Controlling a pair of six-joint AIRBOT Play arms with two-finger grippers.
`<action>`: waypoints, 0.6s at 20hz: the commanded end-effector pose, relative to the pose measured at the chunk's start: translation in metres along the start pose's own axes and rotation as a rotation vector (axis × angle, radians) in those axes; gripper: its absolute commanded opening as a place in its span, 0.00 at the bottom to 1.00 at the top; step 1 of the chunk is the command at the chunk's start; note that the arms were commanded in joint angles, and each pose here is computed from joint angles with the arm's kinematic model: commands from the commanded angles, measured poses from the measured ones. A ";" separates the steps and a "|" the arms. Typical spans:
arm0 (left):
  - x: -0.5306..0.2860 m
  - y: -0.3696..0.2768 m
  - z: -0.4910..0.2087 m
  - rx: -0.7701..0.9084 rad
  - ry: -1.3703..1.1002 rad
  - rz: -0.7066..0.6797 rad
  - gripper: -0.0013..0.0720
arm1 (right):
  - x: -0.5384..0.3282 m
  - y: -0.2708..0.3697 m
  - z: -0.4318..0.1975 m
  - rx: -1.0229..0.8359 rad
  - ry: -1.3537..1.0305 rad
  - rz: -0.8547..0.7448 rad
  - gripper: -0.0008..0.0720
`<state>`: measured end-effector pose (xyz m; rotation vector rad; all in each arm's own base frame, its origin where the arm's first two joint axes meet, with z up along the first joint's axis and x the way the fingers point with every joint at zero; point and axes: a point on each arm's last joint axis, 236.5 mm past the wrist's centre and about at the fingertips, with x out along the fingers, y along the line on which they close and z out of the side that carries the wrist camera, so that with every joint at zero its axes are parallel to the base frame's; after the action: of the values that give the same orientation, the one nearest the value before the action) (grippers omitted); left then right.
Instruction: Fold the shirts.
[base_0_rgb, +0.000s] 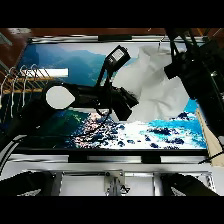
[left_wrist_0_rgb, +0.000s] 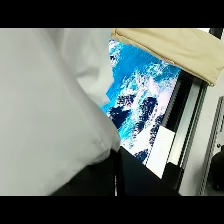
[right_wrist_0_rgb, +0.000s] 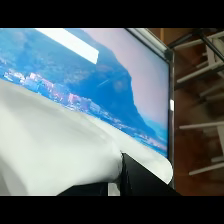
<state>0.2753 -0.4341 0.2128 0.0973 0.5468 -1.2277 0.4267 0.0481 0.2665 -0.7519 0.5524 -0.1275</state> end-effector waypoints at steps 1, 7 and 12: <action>0.006 0.006 0.006 -0.030 -0.035 0.026 0.21 | -0.004 -0.005 0.006 0.039 -0.017 0.006 0.13; -0.059 0.026 0.087 0.090 -0.235 0.119 0.95 | -0.004 -0.008 0.002 0.040 0.001 -0.005 0.13; -0.150 0.036 0.124 0.157 -0.258 0.186 0.95 | -0.004 -0.013 0.006 0.030 -0.016 -0.026 0.13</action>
<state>0.3186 -0.3705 0.3539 0.0675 0.2260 -1.1050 0.4253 0.0441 0.2760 -0.7203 0.5421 -0.1476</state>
